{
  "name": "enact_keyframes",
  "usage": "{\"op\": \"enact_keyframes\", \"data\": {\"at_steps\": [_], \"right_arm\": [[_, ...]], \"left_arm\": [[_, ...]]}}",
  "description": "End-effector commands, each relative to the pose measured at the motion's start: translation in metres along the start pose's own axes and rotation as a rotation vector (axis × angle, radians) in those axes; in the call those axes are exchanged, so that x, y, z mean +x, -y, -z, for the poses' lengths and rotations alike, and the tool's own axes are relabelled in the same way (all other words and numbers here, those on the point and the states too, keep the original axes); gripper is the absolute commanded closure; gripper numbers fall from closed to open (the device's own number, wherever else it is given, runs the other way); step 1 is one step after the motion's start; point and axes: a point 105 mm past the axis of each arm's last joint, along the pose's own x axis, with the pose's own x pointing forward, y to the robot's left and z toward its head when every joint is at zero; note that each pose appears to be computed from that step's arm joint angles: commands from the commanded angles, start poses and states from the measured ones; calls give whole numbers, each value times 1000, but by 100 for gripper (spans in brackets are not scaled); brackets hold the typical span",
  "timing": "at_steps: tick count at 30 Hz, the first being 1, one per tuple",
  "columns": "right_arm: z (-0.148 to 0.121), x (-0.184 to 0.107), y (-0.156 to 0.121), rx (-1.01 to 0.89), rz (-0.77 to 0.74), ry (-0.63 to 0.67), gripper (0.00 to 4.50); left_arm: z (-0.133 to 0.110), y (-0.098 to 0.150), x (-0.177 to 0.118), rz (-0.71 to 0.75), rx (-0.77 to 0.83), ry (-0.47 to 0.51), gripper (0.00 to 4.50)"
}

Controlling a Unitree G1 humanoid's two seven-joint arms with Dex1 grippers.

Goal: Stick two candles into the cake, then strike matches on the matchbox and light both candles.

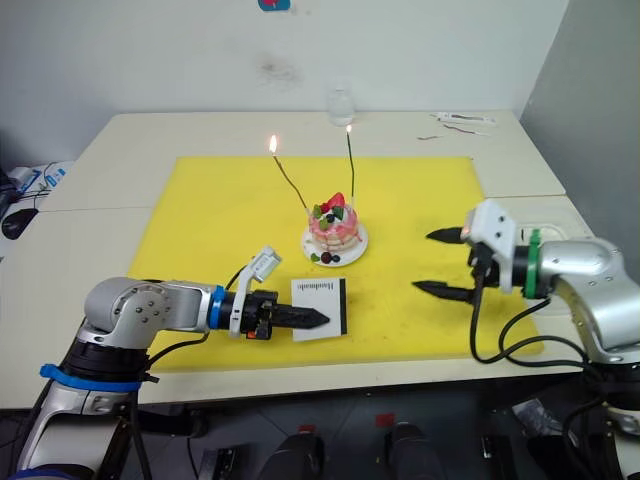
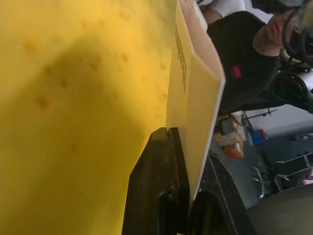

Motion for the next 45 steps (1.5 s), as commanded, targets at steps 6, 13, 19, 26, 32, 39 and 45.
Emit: {"op": "enact_keyframes", "data": {"at_steps": [6,13,19,26,32,39,45], "right_arm": [[-14,8,-4,-58,-20,40,3],[-12,7,-3,-57,-10,37,0],[-10,5,0,-57,-5,28,0],[1,-7,4,-17,49,9,0],[14,-20,33,76,311,46,0],[49,-28,71,197,740,37,0],[57,-12,85,210,857,80,0]], "left_arm": [[-16,-13,1,-69,-127,41,450],[-25,-16,-4,-85,-147,86,347],[-22,-21,-18,-130,-142,98,156],[-13,-31,-82,-344,-26,156,2],[-54,-38,-129,-632,347,418,2],[-82,-60,-159,-1035,506,696,2],[-67,-76,-168,-1240,583,733,2]]}}
